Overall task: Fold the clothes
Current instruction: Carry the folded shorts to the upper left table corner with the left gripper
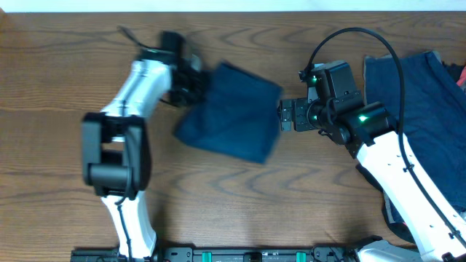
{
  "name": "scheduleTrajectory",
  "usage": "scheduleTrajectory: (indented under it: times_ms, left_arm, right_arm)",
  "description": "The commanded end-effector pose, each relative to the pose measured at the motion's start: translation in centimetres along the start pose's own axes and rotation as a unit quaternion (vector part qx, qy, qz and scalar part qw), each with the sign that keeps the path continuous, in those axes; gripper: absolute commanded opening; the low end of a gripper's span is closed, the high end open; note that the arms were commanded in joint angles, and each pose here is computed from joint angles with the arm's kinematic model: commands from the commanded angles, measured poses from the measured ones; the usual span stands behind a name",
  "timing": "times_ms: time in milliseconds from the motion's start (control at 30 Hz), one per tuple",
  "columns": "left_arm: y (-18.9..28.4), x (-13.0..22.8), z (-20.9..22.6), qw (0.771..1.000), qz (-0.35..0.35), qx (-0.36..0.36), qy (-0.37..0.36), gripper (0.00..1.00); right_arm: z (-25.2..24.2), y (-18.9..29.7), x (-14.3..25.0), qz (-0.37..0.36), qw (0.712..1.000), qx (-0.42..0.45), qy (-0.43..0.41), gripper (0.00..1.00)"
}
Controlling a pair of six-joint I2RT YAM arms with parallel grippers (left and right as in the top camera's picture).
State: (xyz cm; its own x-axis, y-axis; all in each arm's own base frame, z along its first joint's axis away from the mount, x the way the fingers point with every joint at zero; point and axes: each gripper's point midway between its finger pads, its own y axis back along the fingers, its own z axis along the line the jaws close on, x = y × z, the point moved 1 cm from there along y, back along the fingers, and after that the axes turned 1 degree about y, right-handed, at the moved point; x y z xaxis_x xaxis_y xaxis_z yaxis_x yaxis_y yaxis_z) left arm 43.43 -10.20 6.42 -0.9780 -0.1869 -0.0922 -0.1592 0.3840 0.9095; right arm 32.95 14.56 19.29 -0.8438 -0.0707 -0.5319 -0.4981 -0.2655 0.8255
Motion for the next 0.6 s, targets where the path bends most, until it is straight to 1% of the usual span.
scheduleTrajectory:
  times_ms: [0,100,233,400,567]
  left_arm:
    - [6.2,-4.3,6.1,0.987,-0.101,-0.05,0.111,0.06]
    - [8.4,-4.9,11.4,0.973,-0.121,-0.062,0.188,0.06]
    - [11.3,-4.7,18.5,0.942,-0.146,-0.069,0.295,0.06]
    - [13.9,-3.6,24.7,0.914,-0.169,-0.077,0.362,0.06]
    - [15.7,-1.2,29.8,0.862,-0.181,-0.073,0.468,0.06]
  right_arm:
    - [-0.1,0.1,-0.2,-0.002,1.0,0.002,0.005,0.99]
    - [-0.1,0.1,-0.1,0.0,1.0,0.002,0.005,0.99]
    - [-0.2,0.1,0.1,0.005,1.0,0.004,0.005,0.99]
    - [-0.2,0.1,0.2,0.006,1.0,0.004,0.005,0.99]
    - [-0.2,0.1,0.2,0.007,1.0,0.004,-0.001,0.99]
